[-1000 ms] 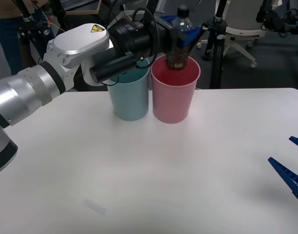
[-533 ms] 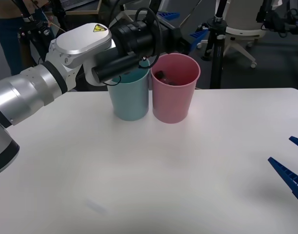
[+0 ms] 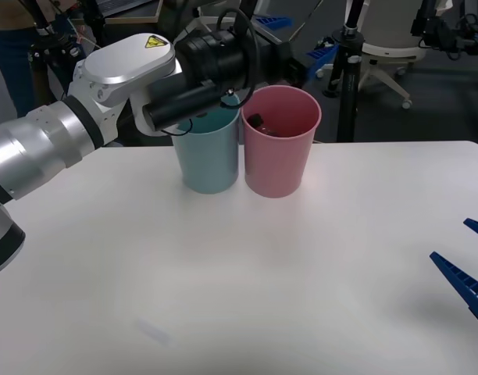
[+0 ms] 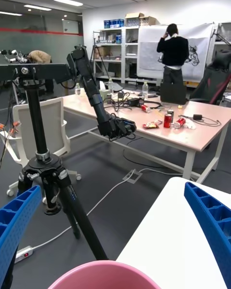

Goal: Grasp the object on the table and drop it into the matching bin: aluminum can to the light blue bin, PET bottle to the pink bin.

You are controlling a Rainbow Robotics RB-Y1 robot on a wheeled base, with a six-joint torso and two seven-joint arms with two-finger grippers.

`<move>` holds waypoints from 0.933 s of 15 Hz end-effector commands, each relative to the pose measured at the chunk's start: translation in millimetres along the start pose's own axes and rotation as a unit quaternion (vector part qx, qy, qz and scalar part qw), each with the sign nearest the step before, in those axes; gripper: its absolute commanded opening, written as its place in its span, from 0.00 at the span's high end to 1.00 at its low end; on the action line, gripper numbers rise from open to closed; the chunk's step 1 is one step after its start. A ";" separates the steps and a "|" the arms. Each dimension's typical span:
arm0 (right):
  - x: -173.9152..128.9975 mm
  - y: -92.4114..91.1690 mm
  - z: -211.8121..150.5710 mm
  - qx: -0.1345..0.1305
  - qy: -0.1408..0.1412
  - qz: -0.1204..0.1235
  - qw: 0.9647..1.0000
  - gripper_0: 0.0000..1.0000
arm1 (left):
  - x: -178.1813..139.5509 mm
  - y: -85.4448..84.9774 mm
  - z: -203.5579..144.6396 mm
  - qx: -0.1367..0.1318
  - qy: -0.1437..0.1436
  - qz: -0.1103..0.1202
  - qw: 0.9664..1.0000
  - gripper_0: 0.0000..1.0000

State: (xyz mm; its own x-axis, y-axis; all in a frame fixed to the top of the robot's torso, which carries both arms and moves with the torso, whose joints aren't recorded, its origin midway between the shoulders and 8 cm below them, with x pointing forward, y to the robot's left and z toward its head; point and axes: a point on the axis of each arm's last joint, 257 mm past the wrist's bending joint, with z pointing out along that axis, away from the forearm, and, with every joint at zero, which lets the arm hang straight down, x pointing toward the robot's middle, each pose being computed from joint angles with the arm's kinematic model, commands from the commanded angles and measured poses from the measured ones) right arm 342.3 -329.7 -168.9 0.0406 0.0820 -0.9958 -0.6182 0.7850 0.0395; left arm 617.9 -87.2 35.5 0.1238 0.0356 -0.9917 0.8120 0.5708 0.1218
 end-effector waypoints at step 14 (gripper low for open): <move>0.0 0.0 0.0 0.000 0.000 0.000 1.000 0.00 | -8.4 10.9 -120.5 0.030 -0.001 0.004 1.000 0.00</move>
State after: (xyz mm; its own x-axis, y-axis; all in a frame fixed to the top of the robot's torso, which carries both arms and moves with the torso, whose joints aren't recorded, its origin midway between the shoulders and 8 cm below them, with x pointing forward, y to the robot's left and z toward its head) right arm 342.3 -329.7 -168.9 0.0406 0.0820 -0.9958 -0.6182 0.7850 0.0395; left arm 561.7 11.7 39.9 0.1259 0.0395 -0.9913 0.8451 0.5191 0.1280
